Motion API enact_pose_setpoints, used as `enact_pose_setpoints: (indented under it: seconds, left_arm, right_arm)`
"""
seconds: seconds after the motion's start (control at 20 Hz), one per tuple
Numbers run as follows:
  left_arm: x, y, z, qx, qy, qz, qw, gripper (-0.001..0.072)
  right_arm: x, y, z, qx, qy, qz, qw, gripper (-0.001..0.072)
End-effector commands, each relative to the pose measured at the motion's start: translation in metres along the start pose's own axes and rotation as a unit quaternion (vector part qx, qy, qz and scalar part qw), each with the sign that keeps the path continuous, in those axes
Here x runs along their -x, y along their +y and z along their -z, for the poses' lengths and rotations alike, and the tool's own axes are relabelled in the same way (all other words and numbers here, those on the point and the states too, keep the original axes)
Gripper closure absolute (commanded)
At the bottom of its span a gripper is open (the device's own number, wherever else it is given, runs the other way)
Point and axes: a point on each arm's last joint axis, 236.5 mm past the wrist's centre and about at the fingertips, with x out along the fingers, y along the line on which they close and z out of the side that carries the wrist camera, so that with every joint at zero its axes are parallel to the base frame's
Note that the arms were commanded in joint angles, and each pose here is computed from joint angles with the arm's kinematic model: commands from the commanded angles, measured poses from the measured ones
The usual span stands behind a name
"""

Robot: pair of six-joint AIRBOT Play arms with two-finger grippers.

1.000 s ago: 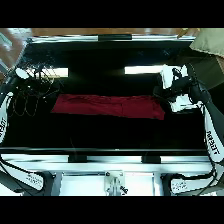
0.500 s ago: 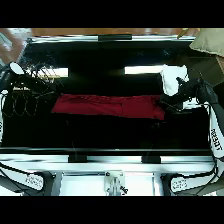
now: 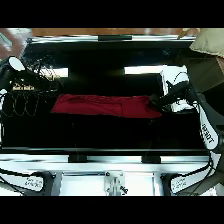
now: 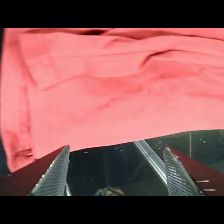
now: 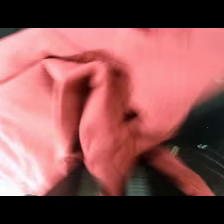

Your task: Fold the shirts.

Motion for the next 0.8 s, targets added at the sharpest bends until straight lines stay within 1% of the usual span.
enact_pose_setpoints:
  seconds: [0.0,0.05,0.2,0.25,0.35,0.4,0.55,0.65,0.75]
  left_arm:
    - [-0.001,-0.025,0.001,-0.025,0.001,0.014,1.000,0.0011]
    - [-0.003,-0.037,0.001,-0.028,0.001,0.030,0.999,0.0014]
    - [-0.011,-0.094,0.003,-0.033,0.008,0.109,0.993,0.0022]
    - [-0.017,-0.113,0.007,-0.039,0.018,0.130,0.991,0.0123]
    - [-0.042,-0.141,0.019,-0.060,0.044,0.142,0.987,0.0653]
    - [-0.060,-0.156,0.025,-0.070,0.055,0.143,0.986,0.0675]
    - [-0.109,-0.200,0.046,-0.077,0.084,0.153,0.982,0.0676]
    - [-0.129,-0.237,0.053,-0.083,0.080,0.178,0.977,0.0676]
    - [-0.141,-0.273,0.056,-0.072,0.067,0.213,0.972,0.0676]
  right_arm:
    - [0.005,0.016,0.013,0.009,0.018,-0.013,1.000,0.0614]
    - [0.015,0.020,0.015,0.021,0.013,-0.012,1.000,0.0615]
    - [0.063,0.046,0.012,0.059,-0.045,-0.022,0.997,0.0616]
    - [0.082,0.055,0.014,0.069,-0.065,-0.027,0.995,0.0616]
    - [0.116,0.072,0.024,0.084,-0.094,-0.035,0.991,0.0615]
    - [0.131,0.079,0.032,0.091,-0.104,-0.038,0.990,0.0616]
    - [0.169,0.094,0.061,0.113,-0.120,-0.043,0.985,0.0615]
    - [0.189,0.102,0.079,0.119,-0.129,-0.047,0.983,0.0616]
    - [0.206,0.108,0.096,0.123,-0.138,-0.051,0.981,0.0615]
